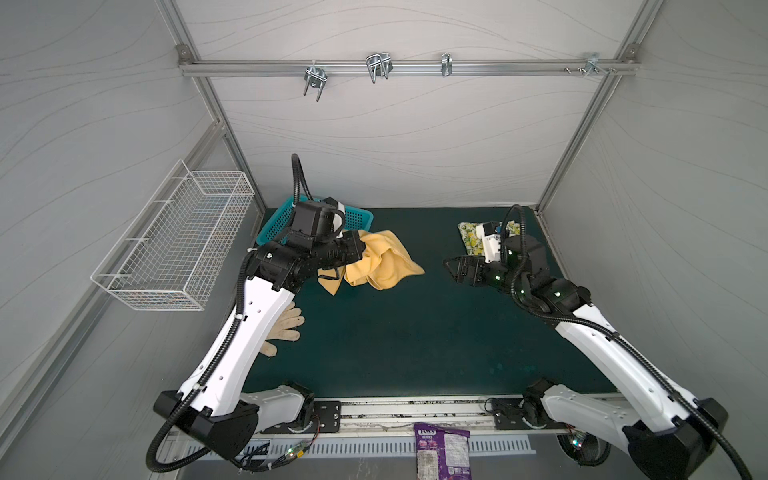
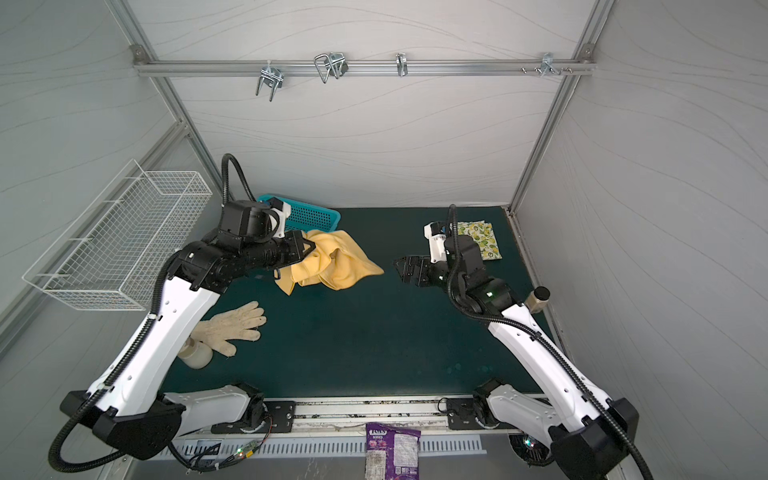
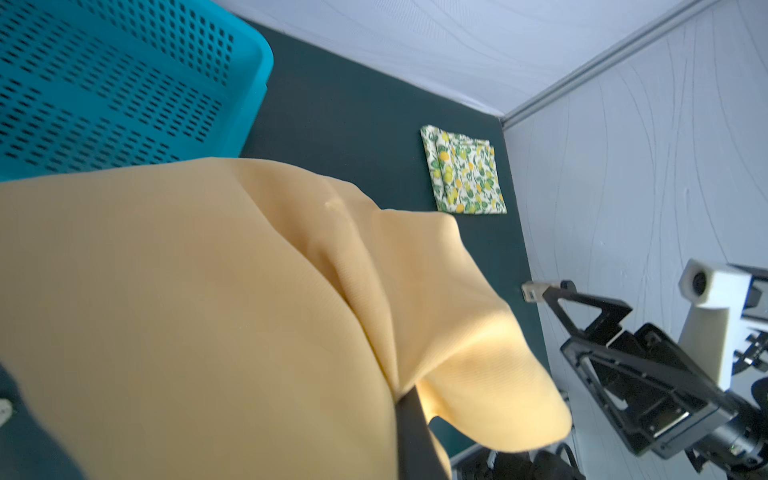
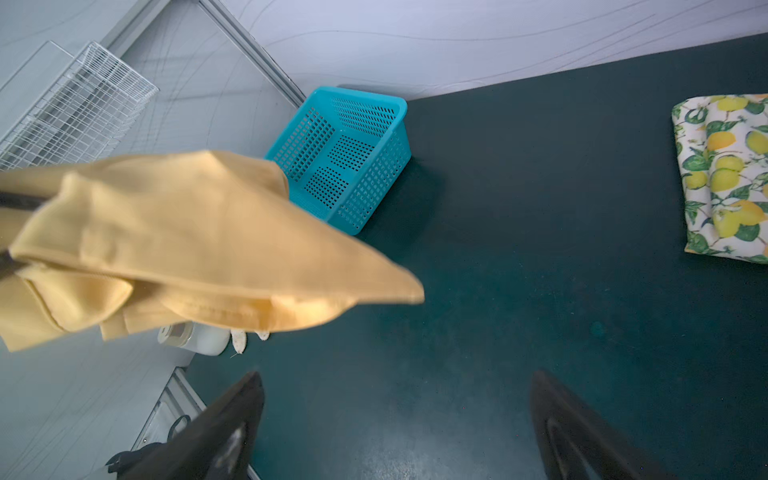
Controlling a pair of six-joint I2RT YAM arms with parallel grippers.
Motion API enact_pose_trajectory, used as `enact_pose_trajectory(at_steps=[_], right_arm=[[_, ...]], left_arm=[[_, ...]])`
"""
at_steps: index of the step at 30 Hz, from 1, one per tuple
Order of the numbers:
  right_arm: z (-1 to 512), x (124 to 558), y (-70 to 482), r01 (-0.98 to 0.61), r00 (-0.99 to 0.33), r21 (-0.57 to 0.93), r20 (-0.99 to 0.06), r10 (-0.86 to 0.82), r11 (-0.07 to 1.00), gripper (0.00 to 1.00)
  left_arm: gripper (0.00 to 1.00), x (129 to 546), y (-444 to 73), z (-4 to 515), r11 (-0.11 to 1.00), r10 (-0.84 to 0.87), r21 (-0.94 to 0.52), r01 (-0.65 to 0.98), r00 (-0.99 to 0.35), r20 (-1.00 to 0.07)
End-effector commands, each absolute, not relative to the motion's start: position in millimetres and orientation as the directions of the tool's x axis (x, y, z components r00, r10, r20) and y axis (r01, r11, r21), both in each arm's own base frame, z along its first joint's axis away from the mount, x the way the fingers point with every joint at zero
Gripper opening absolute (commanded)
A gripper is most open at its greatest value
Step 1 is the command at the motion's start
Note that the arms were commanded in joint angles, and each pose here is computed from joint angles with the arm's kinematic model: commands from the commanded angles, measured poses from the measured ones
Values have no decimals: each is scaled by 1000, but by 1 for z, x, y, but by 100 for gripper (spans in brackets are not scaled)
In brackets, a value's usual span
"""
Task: Fold and stack the skirts
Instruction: 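Lift the yellow skirt from the basket with the left gripper onto the table, then grasp the yellow skirt's edge with the right gripper beside the left gripper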
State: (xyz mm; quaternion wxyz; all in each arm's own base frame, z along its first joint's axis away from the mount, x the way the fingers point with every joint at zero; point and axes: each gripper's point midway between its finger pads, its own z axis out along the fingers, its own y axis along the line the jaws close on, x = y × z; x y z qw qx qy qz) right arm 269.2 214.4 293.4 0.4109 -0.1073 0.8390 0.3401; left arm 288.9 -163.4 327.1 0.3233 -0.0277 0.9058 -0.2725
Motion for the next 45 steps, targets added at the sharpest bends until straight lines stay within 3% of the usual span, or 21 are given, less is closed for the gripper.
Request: enact_pose_trajectory(at_steps=[1, 9, 18, 25, 27, 31, 34, 35, 39, 45], right_arm=[[299, 264, 204, -449, -612, 458, -783, 110, 767, 99], [294, 262, 189, -416, -590, 422, -799, 113, 805, 99], [278, 272, 182, -379, -615, 412, -781, 107, 829, 99], [274, 278, 160, -317, -616, 395, -777, 130, 862, 99], [272, 278, 156, -309, -621, 393, -773, 130, 866, 99], [267, 275, 154, -309, -628, 384, -769, 117, 870, 99], [257, 274, 154, -310, -639, 378, -763, 104, 872, 99], [252, 275, 155, -310, -645, 379, -757, 100, 872, 99], [228, 278, 161, -311, -682, 382, -727, 76, 871, 99], [196, 288, 169, -307, -723, 381, -689, 47, 872, 99]], left_arm=[[0, 277, -195, 331, 775, -230, -601, 195, -799, -555], [0, 258, -254, 264, 760, -143, -614, 214, -866, -479], [1, 316, -315, 173, 808, -39, -563, 176, -937, -348], [43, 391, -392, 144, 792, 21, -582, 184, -961, -275], [70, 411, -398, 148, 805, 22, -560, 196, -953, -302], [72, 434, -386, 149, 832, 3, -535, 148, -965, -261], [74, 435, -370, 165, 833, -26, -535, 142, -955, -294], [90, 434, -363, 174, 830, -40, -538, 147, -946, -320], [99, 419, -321, 198, 836, -106, -536, 119, -923, -371], [99, 382, -279, 210, 822, -149, -561, 98, -914, -377]])
